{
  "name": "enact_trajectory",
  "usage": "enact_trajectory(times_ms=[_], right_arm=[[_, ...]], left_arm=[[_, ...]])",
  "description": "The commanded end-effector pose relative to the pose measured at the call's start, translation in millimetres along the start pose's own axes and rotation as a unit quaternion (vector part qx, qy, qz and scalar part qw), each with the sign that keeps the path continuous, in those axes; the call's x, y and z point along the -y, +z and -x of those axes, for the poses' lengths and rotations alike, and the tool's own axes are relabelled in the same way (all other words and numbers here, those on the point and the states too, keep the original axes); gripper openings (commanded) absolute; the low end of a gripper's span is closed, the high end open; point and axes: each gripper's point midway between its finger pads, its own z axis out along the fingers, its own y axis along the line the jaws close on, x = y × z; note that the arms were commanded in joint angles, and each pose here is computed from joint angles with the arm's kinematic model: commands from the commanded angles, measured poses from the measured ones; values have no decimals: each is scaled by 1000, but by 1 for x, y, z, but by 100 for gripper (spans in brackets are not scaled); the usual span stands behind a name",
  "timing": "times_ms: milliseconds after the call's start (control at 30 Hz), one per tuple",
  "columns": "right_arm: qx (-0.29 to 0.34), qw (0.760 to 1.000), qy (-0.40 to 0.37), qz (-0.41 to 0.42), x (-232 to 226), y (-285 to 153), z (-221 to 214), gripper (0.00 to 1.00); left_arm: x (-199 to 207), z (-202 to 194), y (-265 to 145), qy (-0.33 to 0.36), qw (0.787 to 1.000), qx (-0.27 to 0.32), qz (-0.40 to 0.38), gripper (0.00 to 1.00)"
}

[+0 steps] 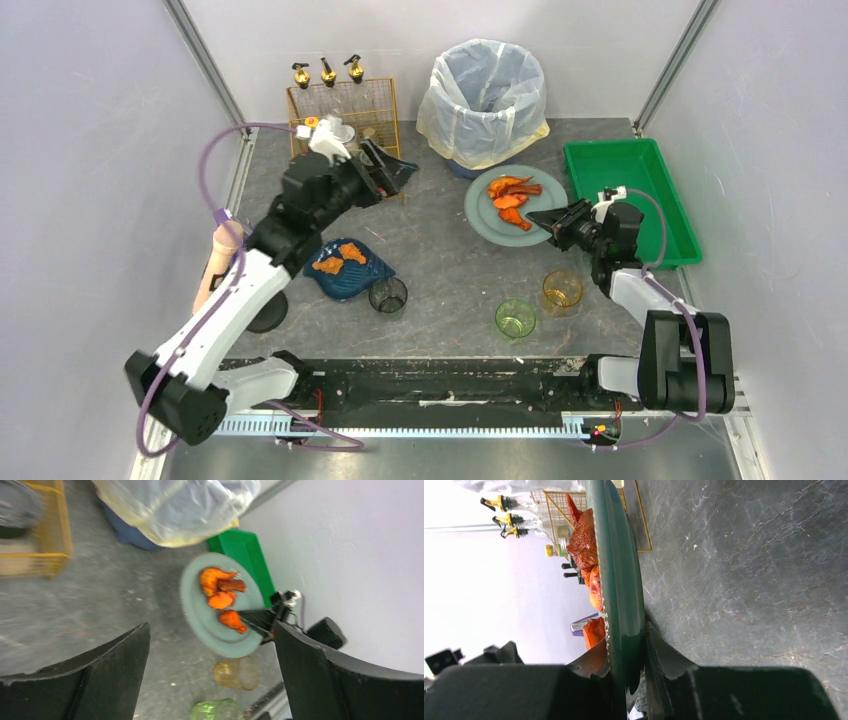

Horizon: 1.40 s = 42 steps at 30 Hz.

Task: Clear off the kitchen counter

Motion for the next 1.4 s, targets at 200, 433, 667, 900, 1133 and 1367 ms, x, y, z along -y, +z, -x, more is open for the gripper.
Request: enact_trajectory(times_ms=[200, 433, 667, 900, 1133, 1367], right_arm=[[89, 986, -65, 127, -150, -37, 53, 0], [131, 979, -79, 137, -202, -42, 84, 0], [159, 971, -86, 158, -256, -31, 124, 0], [188, 966, -75, 159, -280, 0, 172, 0], [217, 959, -69, 169, -300, 30, 210, 0], [218, 953, -110, 179, -309, 79, 225, 0]], left_arm=[[-63, 22, -99, 226, 958, -30, 175, 100], [-100, 7, -106, 252, 943, -38, 215, 100], [-116, -3, -112, 258, 941, -25, 216, 100], [-130, -8, -113, 258, 937, -27, 233, 100], [-140, -11, -109, 255, 934, -35, 248, 100], [-152, -15, -104, 251, 930, -48, 264, 100]])
